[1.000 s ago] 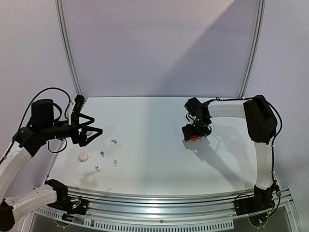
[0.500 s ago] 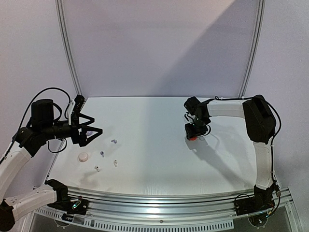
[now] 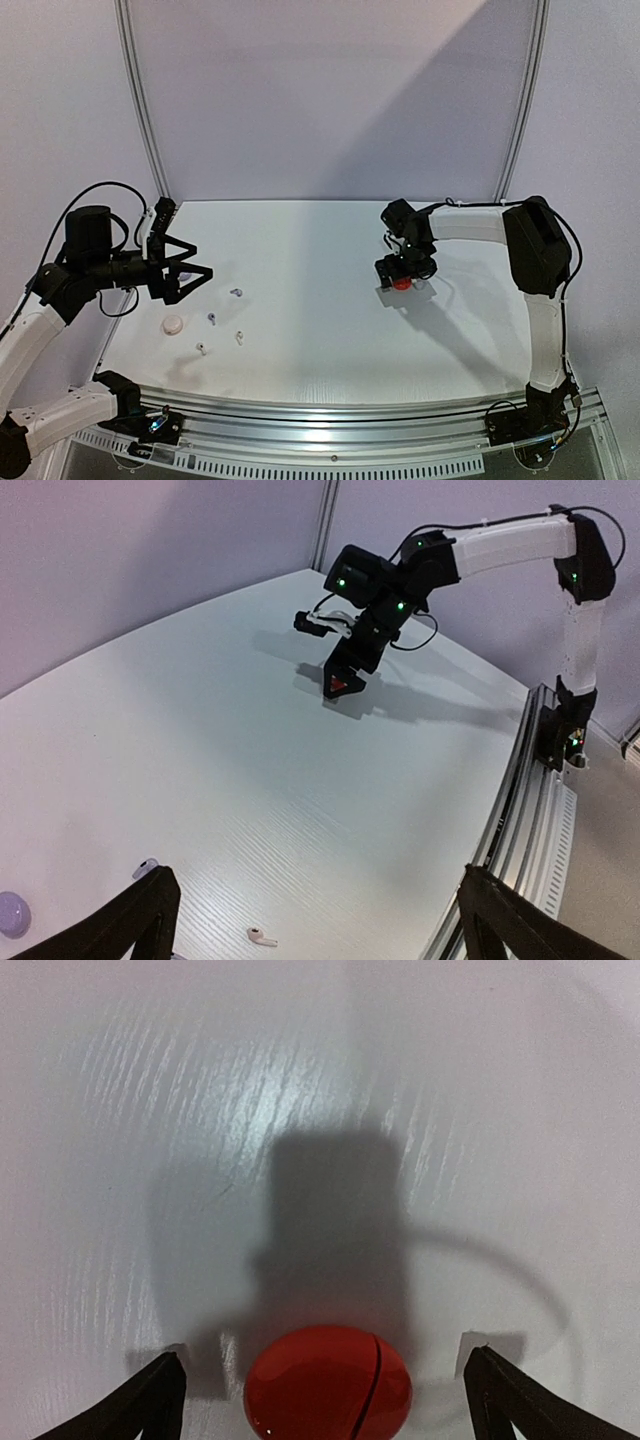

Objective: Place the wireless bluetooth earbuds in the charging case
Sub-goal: Place the charging case with the earbuds at the center of the board, then pick up the charging case from the corner of the board.

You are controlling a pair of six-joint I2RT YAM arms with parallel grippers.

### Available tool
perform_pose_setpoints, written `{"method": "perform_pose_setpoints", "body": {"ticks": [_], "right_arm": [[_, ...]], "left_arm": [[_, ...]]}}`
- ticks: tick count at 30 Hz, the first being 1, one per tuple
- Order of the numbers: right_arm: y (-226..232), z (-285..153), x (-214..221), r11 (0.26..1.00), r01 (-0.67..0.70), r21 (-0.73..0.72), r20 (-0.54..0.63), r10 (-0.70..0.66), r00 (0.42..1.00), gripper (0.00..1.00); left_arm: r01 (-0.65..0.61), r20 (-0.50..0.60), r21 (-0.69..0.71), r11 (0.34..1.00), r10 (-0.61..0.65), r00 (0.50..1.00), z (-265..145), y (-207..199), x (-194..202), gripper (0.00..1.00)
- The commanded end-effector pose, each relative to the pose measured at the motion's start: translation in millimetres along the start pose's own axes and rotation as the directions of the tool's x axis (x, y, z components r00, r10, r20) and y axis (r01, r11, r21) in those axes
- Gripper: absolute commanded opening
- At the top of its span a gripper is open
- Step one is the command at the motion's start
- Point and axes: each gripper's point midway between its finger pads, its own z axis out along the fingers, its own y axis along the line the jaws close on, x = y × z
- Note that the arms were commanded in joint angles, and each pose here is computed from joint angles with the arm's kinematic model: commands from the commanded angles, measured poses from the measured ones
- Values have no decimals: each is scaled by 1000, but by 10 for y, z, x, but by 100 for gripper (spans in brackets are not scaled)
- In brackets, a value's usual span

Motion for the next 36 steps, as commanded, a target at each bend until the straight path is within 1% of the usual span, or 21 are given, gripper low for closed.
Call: {"method": "perform_pose_setpoints", "body": {"ticks": [1,3,6,9,11,14,16,17,18,20,22,23,24,26,27,28,29,30,32,34,36], "right_arm": [[-102,-428,-391,999,-23,49,159,15,987,99],[-156,-685,-604,997,-46,62,268,28,963,99],[-199,-1275,-990,996,-75,41,443,49,895,99],[-90,-1698,-1237,999,-38,-30,524,48,850,99],[47,-1849,-1333,995,13,-94,550,42,834,99],[250,-1995,-1417,979,101,-179,596,26,803,99],[332,-2087,-1470,966,137,-219,629,32,777,99],[384,-2127,-1486,958,154,-243,641,39,767,99],[445,-2173,-1502,947,177,-269,653,45,756,99],[531,-2212,-1515,926,198,-322,664,71,745,99],[646,-2194,-1484,901,215,-376,664,101,741,99],[719,-2196,-1465,887,228,-402,664,110,740,99],[787,-2192,-1453,877,234,-420,663,120,739,99],[934,-2157,-1407,866,252,-431,661,113,742,99],[1013,-2141,-1377,863,266,-429,662,100,743,99],[1099,-2088,-1342,861,278,-426,658,83,748,99],[1177,-2056,-1305,859,293,-421,656,65,752,99],[1245,-2016,-1266,857,302,-418,650,50,758,99],[1397,-1950,-1160,852,326,-410,639,13,769,99],[1498,-1901,-1048,857,341,-386,629,-26,777,99],[1600,-1887,-932,860,361,-361,623,-66,779,99]], "left_arm": [[23,-2,-16,1000,-23,1000,-16,55,4,99],[52,-18,-49,997,-53,998,-40,121,31,99],[77,-46,-108,991,-82,996,-91,239,72,99],[75,-50,-167,983,-84,995,-144,406,42,99],[59,-64,-191,980,-72,995,-138,549,38,99],[8,-158,-232,973,-46,986,-119,850,207,99],[17,-333,-241,970,-99,938,-136,1040,538,96],[2,-419,-216,976,-94,903,-169,1029,667,92],[13,-547,-204,979,-125,828,-189,1097,934,86],[31,-715,-167,986,-143,685,-291,1127,1292,73],[65,-801,-138,988,-150,580,-426,1148,1540,72],[62,-821,-136,989,-148,551,-455,1182,1610,73],[52,-829,-134,990,-140,541,-458,1222,1642,76],[-2,-833,-102,995,-84,547,-427,1308,1669,87],[-49,-834,-71,996,-33,551,-406,1360,1684,89],[-97,-839,-15,995,40,542,-395,1385,1760,92],[-137,-840,23,990,94,535,-382,1421,1803,92],[-188,-839,111,976,194,509,-381,1417,1912,92],[-275,-813,216,937,329,480,-371,1472,2007,86],[-345,-776,257,903,406,483,-393,1599,2020,86],[-369,-754,296,881,453,476,-403,1690,2049,86]]}}
